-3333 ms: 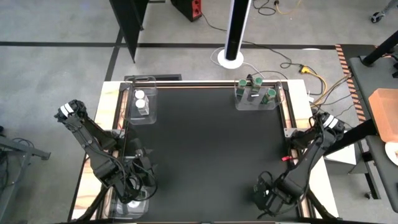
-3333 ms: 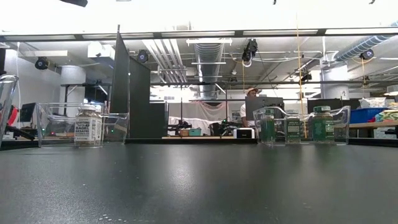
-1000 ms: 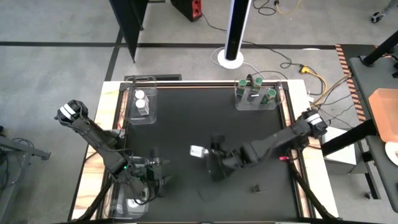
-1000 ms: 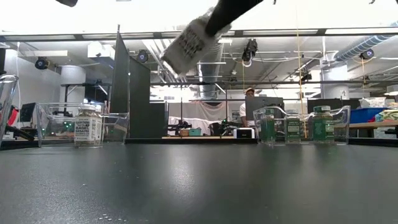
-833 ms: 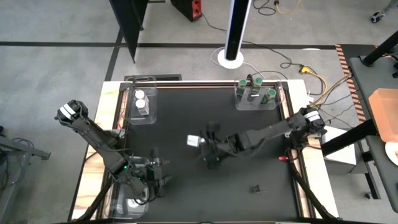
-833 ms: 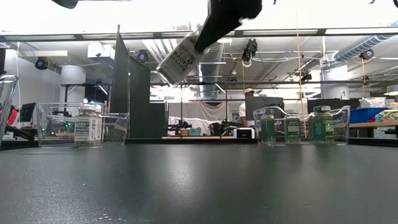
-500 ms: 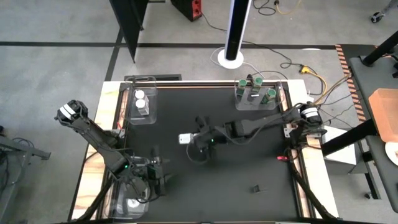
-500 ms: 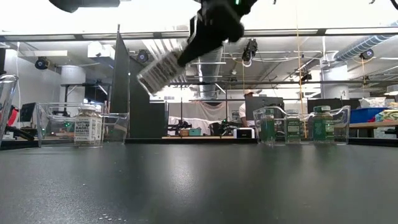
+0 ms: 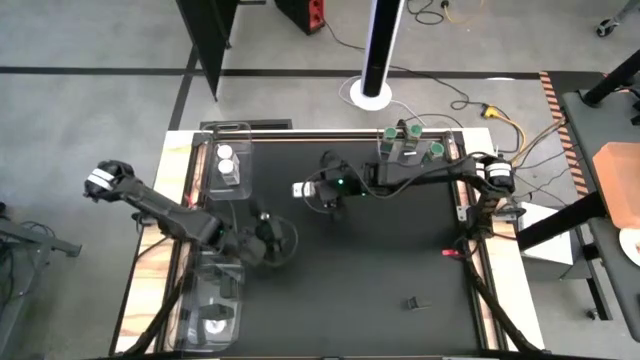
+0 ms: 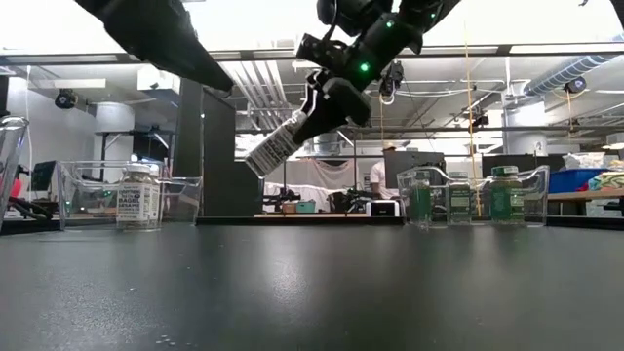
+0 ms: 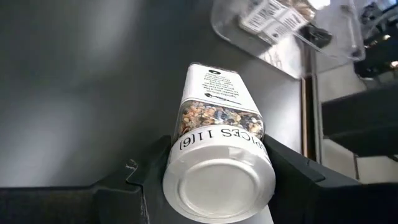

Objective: Sort spices by type
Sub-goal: Put the white seasoning bottle into the top left transparent bin

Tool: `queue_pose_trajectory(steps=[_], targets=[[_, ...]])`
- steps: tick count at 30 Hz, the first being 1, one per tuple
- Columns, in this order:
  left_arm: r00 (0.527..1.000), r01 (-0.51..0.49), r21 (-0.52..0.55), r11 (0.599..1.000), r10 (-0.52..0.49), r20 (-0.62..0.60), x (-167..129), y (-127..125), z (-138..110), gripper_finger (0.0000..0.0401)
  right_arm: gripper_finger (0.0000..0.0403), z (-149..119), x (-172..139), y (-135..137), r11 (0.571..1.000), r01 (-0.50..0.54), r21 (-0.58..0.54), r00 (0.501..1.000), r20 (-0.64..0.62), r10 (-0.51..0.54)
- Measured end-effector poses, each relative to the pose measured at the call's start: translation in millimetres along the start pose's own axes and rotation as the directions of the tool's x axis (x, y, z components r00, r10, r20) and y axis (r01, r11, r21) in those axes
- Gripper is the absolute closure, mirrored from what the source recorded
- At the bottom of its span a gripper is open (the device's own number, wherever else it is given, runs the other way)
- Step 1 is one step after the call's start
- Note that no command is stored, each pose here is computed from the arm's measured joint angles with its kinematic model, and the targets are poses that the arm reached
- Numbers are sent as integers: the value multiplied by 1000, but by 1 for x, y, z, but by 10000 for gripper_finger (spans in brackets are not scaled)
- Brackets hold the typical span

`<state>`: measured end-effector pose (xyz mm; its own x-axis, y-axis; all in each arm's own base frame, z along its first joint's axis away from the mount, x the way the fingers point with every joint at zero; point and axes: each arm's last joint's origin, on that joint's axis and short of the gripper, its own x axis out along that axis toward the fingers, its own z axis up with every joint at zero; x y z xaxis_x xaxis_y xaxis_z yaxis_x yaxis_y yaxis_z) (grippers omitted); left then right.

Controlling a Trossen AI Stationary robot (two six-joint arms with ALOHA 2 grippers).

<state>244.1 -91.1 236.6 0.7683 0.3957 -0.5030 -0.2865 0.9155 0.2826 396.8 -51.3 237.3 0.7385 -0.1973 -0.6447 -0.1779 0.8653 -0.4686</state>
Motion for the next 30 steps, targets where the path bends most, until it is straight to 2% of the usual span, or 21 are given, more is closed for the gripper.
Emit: queue_pose_trajectory(steps=[6,12,15,21,26,30], targets=[[996,-79,-22,997,78,-40,-3,34,3,228,208,-8,2,1,999,-34,-12,999,-10,34],[996,-75,-65,995,72,-43,-15,44,-4,228,208,-15,3,18,992,-99,73,995,21,98],[995,-88,-113,990,82,-52,-15,46,-12,228,208,-12,5,29,991,-111,76,993,59,107],[993,-98,-202,975,84,-77,-9,41,-17,228,208,-5,5,50,994,-107,9,987,118,105],[995,-49,-208,977,31,-91,-1,32,-13,227,208,0,2,57,993,-116,-9,984,134,116],[993,-10,-155,988,-9,-117,6,24,-11,210,208,4,1,60,998,-23,-58,995,94,28]])
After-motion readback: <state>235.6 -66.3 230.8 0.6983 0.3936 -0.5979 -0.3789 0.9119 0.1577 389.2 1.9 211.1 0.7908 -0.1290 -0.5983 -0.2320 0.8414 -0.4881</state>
